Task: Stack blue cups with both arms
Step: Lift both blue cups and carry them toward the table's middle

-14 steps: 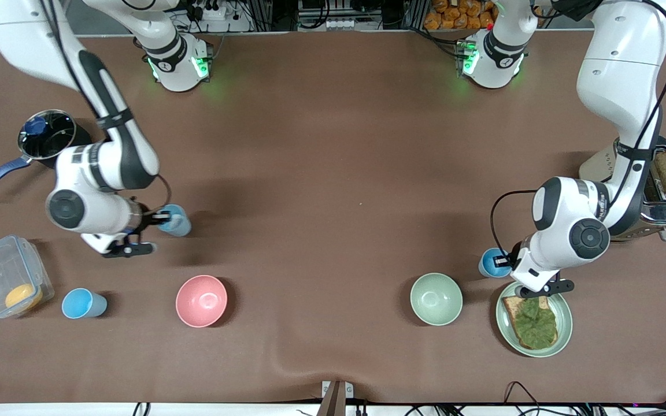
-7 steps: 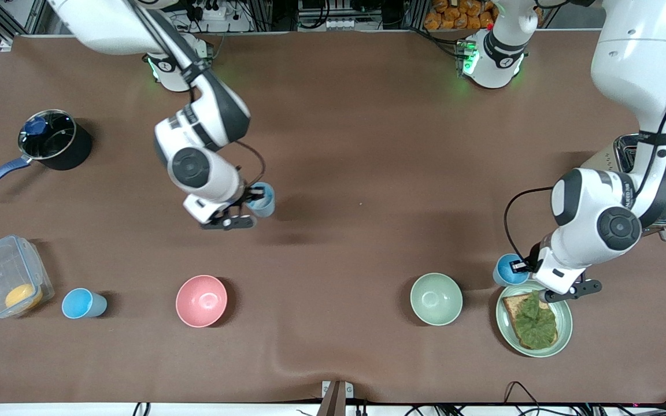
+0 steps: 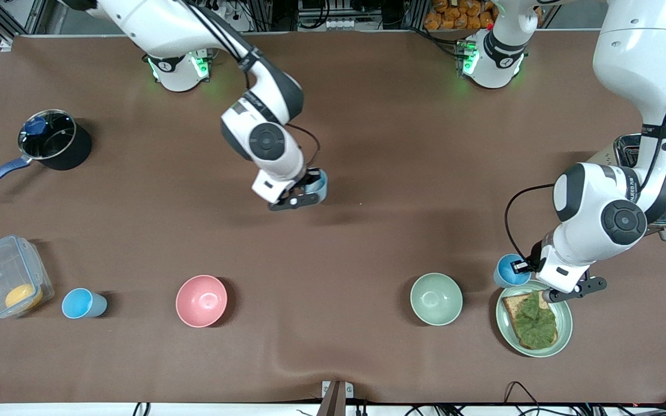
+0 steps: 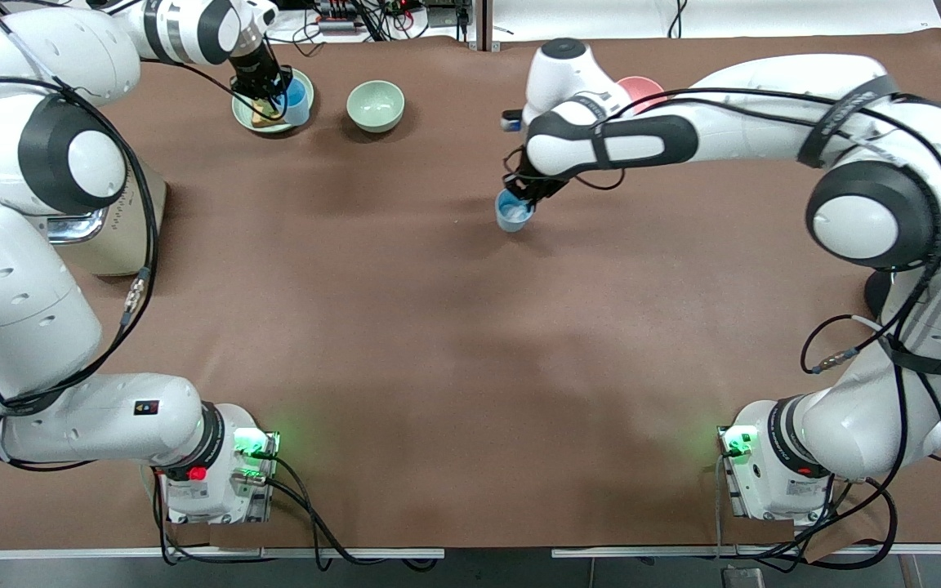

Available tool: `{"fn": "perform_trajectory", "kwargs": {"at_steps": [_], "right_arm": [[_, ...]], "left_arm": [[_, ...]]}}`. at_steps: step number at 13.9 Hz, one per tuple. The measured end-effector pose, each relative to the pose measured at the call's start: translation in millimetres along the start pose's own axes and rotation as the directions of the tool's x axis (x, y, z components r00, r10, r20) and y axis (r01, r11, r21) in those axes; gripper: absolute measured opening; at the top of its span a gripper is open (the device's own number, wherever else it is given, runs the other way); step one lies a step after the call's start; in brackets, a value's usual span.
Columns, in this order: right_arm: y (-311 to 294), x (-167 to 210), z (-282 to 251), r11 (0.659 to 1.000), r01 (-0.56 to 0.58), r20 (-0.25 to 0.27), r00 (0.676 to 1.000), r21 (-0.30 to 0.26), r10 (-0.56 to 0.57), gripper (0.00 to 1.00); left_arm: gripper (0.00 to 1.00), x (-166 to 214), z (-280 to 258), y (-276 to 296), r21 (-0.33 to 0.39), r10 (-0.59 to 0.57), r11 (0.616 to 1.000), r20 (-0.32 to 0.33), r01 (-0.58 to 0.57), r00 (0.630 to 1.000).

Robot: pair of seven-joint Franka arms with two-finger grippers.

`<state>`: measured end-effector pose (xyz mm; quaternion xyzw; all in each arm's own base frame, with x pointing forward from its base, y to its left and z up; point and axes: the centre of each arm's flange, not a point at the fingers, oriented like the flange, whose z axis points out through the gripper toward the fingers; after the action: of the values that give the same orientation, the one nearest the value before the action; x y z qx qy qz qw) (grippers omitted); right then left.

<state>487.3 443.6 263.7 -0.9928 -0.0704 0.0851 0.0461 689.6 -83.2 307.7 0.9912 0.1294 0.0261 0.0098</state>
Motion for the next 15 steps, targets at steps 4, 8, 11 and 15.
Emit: {"fn": "perform_trajectory", "kwargs": {"at_steps": [4,8,11,15], "right_arm": [[-27.5,10.6,16.9,0.999,-0.014,-0.004,1.000,0.036,0.014,0.03],[-29.9,15.0,33.4,0.998,-0.017,-0.007,1.000,0.053,0.017,0.09],[-26.1,24.3,22.9,0.997,-0.028,-0.030,0.999,0.066,0.030,0.42],[-9.8,40.3,-57.7,0.991,-0.062,-0.111,0.991,0.119,0.075,0.83]], "left_arm": [[0.04,-22.3,-19.3,52.3,-0.053,-0.047,0.997,0.002,0.047,0.999],[0.04,-65.7,-41.6,111.3,-0.062,-0.058,0.996,0.077,0.063,0.995],[0.04,-83.5,-59.3,136.2,-0.080,-0.065,0.994,0.079,0.071,0.995],[0.04,-112.4,-60.2,169.8,-0.088,-0.063,0.994,0.103,0.072,0.993]]}}
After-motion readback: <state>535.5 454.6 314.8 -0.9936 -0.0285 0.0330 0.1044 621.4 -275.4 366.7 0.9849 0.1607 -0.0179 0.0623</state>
